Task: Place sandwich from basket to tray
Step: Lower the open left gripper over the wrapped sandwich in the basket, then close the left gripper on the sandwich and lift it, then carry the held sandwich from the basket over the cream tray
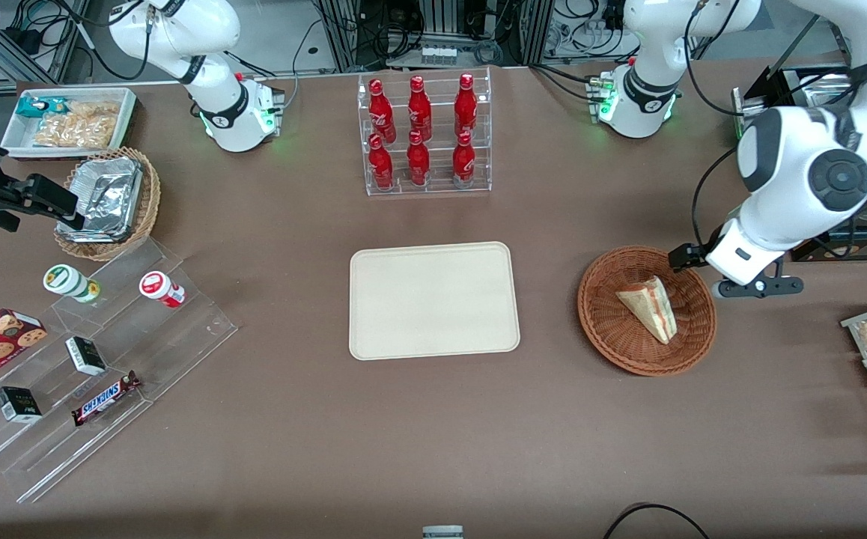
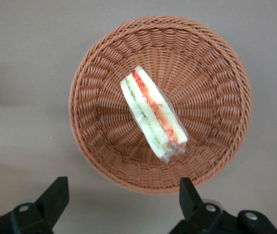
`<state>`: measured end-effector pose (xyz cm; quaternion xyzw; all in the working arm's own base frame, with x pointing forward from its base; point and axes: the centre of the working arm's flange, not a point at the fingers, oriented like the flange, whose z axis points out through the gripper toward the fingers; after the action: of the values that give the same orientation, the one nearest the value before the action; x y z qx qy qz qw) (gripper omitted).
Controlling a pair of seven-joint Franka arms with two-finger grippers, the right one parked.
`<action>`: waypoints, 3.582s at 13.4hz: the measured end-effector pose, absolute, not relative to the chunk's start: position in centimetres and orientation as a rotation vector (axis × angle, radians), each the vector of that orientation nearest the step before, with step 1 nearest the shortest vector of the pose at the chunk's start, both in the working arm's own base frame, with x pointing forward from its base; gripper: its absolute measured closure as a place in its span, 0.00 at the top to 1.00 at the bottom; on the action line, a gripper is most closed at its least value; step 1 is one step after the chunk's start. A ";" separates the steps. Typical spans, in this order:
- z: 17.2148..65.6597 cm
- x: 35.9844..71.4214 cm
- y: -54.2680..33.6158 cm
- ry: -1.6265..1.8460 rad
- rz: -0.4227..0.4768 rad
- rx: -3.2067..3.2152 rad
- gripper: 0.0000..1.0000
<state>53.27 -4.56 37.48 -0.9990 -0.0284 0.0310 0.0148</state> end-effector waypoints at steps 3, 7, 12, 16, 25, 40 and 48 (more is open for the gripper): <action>35.5 52.5 -4.6 -0.249 0.050 -3.105 1.00; 35.3 52.5 -6.1 -0.531 0.012 -3.074 1.00; 32.9 52.4 -8.0 -0.925 -0.060 -3.007 1.00; 31.0 52.6 -8.9 -1.095 -0.049 -2.956 1.00; 26.1 52.6 -8.6 -1.127 0.033 -2.925 1.00; 31.8 55.5 -10.9 -0.887 0.172 -2.951 0.25; 35.2 54.7 -22.6 -0.400 0.219 -3.090 0.19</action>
<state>54.68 -22.64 35.24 -0.9893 -0.1281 0.0700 0.0089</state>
